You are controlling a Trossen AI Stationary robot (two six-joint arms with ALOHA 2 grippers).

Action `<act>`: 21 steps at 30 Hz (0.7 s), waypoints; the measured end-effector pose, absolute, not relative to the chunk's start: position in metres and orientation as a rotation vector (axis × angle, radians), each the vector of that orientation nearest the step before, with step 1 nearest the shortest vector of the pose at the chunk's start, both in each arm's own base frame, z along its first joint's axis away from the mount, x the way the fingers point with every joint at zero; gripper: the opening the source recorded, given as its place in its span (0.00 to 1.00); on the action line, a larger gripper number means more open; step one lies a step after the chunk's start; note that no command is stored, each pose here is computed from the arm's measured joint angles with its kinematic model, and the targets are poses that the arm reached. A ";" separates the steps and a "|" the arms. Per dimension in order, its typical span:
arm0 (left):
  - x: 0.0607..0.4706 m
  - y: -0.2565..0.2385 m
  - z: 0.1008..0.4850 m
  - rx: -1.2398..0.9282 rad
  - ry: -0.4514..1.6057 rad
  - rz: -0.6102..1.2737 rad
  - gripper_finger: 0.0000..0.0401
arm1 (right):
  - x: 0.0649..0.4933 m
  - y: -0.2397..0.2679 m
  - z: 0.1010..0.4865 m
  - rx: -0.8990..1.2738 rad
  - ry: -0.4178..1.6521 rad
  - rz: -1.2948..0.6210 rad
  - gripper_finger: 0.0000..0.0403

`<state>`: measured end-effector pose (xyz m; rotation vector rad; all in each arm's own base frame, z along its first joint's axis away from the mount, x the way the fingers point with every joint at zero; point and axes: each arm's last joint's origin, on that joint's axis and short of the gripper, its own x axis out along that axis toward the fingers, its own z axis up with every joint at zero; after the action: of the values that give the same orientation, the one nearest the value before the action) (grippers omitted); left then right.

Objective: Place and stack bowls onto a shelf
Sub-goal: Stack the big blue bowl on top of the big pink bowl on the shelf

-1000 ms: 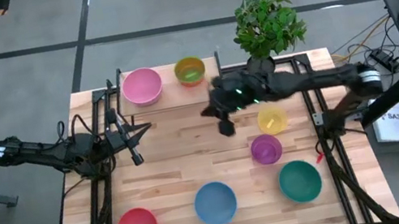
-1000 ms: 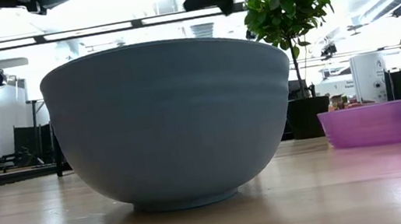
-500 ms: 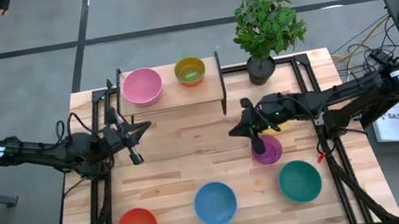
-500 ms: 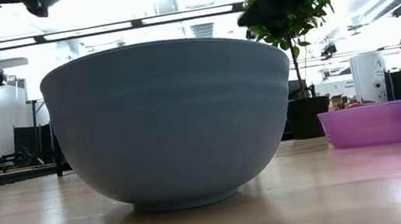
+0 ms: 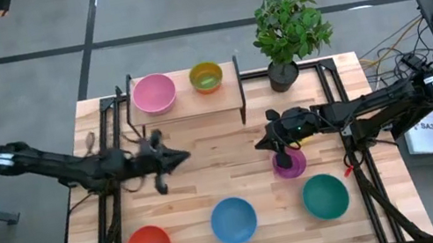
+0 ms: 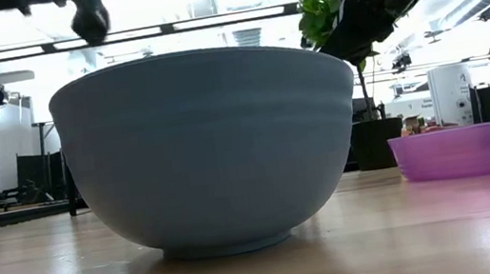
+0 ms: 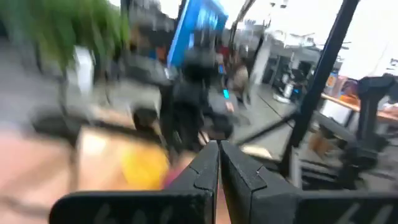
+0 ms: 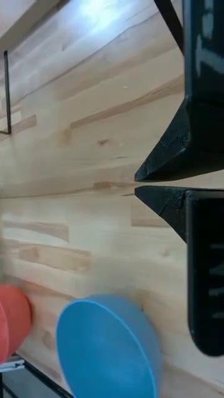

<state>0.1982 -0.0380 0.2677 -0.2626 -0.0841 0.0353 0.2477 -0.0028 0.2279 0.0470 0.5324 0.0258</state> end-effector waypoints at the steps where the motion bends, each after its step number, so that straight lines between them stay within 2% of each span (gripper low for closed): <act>1: 0.205 -0.041 0.260 -0.313 -0.043 0.028 0.00 | 0.247 -0.003 0.227 0.047 0.535 0.027 0.03; 6: 0.228 -0.054 0.218 -0.522 0.224 -0.079 0.00 | 0.246 -0.003 0.224 0.044 0.547 0.028 0.03; 10: 0.244 -0.063 0.199 -0.605 0.450 -0.061 0.00 | 0.246 -0.003 0.224 0.042 0.545 0.029 0.03; 18: 0.279 -0.088 0.199 -0.487 0.919 0.041 0.00 | 0.246 -0.003 0.223 0.042 0.553 0.031 0.03; 21: 0.289 -0.099 0.201 -0.410 1.030 0.041 0.00 | 0.246 -0.003 0.223 0.038 0.553 0.032 0.03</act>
<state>0.2895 -0.0988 0.2014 -0.4095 1.0303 0.0415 0.2457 -0.0027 0.2232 0.0385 0.5532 0.0320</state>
